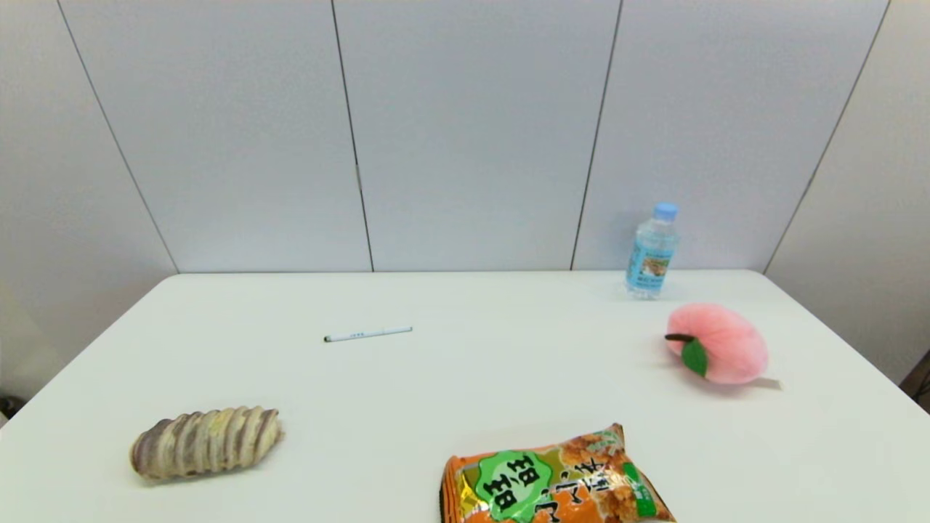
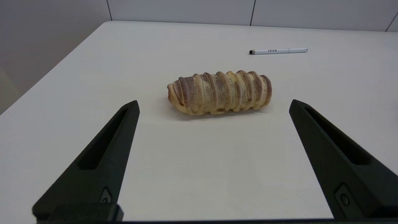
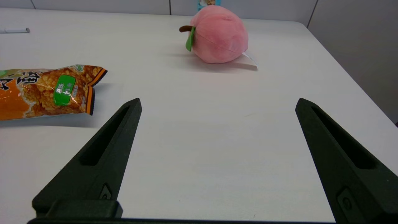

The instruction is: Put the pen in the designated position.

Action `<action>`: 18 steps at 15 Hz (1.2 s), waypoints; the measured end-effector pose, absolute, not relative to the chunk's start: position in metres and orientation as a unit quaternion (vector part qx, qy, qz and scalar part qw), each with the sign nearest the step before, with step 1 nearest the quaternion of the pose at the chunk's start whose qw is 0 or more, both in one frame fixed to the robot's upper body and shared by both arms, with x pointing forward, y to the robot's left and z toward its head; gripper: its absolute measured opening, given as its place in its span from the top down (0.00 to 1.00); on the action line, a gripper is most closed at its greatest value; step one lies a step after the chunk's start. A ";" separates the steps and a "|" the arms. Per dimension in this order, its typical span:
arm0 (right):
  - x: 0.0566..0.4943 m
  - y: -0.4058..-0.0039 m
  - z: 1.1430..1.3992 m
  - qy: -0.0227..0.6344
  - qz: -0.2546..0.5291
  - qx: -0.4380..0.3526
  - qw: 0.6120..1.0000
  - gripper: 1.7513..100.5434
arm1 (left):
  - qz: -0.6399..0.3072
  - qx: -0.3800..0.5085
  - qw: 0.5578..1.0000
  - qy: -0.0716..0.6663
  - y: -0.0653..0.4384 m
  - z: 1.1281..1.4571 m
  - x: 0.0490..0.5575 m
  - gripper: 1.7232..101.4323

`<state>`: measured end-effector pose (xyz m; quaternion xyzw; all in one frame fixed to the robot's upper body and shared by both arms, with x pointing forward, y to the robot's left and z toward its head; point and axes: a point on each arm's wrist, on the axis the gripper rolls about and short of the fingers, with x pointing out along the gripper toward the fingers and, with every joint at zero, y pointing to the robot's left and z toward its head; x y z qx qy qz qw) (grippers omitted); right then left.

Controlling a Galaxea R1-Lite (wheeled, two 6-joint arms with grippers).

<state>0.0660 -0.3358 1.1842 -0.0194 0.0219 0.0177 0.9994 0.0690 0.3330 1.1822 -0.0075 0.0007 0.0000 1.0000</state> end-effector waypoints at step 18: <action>0.066 -0.336 1.184 0.021 0.018 -0.019 0.999 0.03 | 0.009 0.016 0.994 0.109 0.334 1.294 0.109 0.04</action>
